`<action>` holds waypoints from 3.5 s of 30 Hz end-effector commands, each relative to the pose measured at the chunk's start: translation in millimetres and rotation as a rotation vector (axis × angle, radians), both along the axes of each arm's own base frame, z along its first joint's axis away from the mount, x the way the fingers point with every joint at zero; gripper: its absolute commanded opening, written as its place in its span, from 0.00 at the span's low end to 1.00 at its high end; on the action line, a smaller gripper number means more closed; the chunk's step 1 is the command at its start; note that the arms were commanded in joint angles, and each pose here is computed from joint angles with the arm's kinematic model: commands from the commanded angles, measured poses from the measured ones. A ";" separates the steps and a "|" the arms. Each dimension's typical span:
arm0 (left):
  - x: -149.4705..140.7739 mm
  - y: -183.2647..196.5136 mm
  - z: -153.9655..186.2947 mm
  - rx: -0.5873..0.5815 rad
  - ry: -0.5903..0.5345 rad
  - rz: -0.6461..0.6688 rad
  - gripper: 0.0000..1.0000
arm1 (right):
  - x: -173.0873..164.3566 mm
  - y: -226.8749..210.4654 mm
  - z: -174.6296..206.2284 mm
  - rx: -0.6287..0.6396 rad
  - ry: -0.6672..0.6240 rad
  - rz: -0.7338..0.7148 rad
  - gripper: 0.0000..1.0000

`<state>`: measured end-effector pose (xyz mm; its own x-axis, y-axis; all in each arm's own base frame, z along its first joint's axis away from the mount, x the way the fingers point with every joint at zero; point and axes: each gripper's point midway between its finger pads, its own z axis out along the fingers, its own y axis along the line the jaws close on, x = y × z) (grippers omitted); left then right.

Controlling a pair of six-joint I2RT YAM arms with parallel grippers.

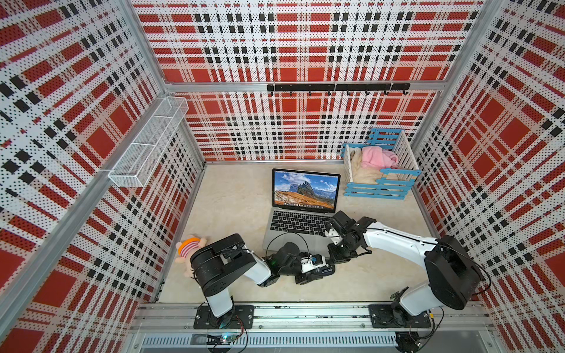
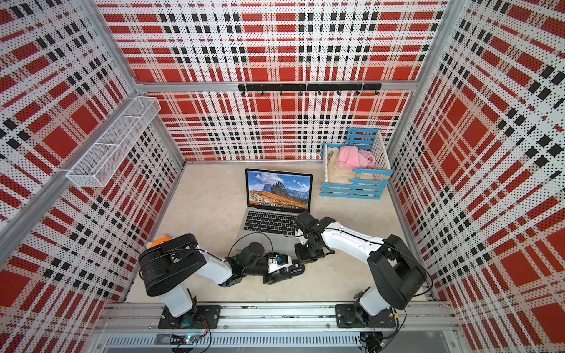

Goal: Remove the wireless mouse receiver from the laptop
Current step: Insert the USB plug into the mouse, then pick up the lid from the center of the board.

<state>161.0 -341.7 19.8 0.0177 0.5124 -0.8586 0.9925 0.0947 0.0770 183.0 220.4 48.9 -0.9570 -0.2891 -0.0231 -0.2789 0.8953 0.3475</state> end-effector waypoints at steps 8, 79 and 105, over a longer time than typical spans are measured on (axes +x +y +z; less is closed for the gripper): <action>2.2 1.2 -4.7 0.031 0.016 -0.006 0.37 | 1.3 7.7 -6.8 0.035 0.015 0.007 0.00; 4.7 9.7 -8.5 0.046 0.045 0.012 0.36 | 144.4 -120.4 -6.9 -0.581 -0.303 -0.210 0.38; 7.9 10.5 -10.7 0.052 0.049 0.024 0.37 | 149.4 -128.6 -35.2 -0.637 -0.253 -0.183 0.18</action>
<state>168.1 -338.7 19.4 0.0011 0.5203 -0.8540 0.9934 0.0972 0.0605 331.0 95.8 20.7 -0.9765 -0.1628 -0.1409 -0.1140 0.9460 -0.3035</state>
